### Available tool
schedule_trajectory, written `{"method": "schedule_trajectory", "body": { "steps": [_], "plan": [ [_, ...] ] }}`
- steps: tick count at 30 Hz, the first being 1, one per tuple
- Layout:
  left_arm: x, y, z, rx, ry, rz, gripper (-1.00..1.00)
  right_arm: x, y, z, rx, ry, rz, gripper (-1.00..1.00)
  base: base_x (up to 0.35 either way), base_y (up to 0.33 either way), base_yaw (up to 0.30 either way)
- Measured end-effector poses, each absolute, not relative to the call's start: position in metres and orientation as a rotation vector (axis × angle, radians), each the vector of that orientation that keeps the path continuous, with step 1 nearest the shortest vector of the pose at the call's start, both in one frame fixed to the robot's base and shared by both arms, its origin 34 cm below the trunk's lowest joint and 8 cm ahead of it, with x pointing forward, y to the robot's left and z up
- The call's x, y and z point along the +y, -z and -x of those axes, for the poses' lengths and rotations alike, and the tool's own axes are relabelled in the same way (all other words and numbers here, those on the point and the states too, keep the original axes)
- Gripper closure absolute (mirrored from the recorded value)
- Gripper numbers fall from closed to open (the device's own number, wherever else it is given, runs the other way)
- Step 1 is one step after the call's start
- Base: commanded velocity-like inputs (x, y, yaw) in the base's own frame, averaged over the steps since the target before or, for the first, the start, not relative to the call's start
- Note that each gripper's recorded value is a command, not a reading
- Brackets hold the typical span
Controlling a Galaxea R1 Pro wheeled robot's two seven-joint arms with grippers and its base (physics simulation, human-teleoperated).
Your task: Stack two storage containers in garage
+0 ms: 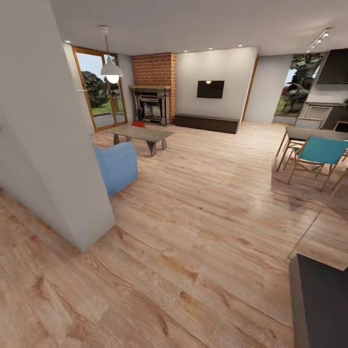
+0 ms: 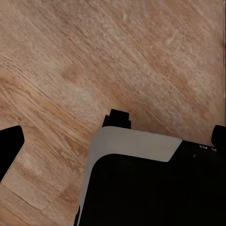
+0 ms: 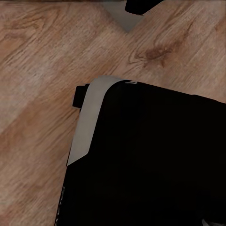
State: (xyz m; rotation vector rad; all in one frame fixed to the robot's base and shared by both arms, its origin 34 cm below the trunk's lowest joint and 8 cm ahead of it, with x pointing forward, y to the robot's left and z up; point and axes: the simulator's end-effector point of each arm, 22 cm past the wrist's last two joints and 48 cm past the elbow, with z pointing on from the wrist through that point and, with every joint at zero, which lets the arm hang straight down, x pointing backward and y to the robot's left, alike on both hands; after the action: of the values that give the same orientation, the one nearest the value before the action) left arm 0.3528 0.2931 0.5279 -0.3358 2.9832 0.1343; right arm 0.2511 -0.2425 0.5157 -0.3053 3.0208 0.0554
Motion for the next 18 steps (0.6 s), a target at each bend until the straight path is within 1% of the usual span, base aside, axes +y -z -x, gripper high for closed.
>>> {"method": "schedule_trajectory", "body": {
  "steps": [3, 5, 18],
  "plan": [
    [0.2931, -0.5279, -0.3528, 2.983, -0.134, 0.336, -1.00, -0.2425, -0.5157, -0.2512, 3.021, -0.055, 0.305, -1.00, 0.322, 0.000, -0.228],
    [0.2932, -0.5279, -0.3525, 2.983, -0.135, 0.336, -1.00, -0.2425, -0.5157, -0.2514, 3.020, -0.055, 0.306, -1.00, 0.322, 0.000, -0.081],
    [0.2932, -0.5279, -0.3526, 2.983, -0.134, 0.336, -1.00, -0.2424, -0.5157, -0.2509, 3.021, -0.055, 0.306, -1.00, 0.322, 0.000, -0.006]
  ]
}}
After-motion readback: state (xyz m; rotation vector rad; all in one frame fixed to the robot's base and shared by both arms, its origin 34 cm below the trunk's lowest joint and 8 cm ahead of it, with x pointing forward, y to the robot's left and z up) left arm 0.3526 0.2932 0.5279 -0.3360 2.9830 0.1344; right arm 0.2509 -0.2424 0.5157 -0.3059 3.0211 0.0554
